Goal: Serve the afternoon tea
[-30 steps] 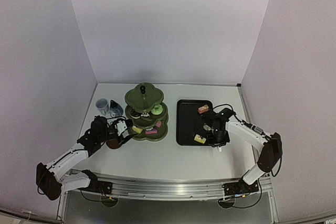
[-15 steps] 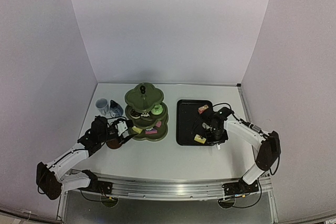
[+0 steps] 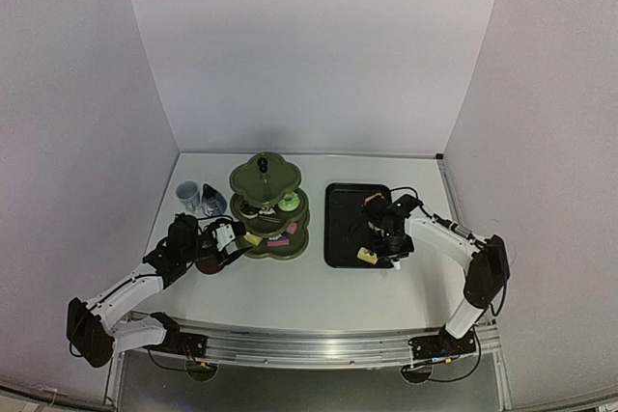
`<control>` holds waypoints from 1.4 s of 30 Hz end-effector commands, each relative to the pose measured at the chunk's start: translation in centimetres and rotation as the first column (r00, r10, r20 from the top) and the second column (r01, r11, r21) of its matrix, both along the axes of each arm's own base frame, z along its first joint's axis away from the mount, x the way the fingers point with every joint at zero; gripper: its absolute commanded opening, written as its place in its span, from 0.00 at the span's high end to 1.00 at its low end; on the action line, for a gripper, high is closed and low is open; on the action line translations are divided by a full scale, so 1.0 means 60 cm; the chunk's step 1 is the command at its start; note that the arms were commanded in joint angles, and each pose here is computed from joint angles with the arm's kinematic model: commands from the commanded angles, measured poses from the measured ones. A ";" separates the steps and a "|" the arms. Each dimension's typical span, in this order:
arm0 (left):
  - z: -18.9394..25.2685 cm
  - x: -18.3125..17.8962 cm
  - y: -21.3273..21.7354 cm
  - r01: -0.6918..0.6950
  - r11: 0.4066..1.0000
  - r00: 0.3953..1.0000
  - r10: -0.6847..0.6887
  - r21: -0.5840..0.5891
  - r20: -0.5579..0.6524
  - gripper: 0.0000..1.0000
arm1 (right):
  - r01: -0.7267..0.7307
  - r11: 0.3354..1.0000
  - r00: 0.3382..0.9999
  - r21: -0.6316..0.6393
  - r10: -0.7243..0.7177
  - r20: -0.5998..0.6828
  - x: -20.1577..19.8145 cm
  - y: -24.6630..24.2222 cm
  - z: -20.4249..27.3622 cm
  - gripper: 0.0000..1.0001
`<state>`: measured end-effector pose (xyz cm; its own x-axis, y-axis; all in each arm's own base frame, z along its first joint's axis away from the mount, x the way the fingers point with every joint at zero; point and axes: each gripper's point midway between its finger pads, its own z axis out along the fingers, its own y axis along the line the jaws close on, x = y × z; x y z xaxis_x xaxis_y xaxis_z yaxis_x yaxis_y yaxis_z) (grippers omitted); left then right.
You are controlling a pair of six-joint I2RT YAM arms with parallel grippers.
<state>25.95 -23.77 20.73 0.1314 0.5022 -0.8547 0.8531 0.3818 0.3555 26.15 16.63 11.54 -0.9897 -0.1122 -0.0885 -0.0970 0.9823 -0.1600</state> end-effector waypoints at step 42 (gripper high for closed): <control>0.006 0.007 0.000 0.006 1.000 0.997 -0.006 0.007 0.075 0.30 | 0.031 0.992 0.992 0.126 -0.046 0.121 0.115 0.029 -0.032 0.96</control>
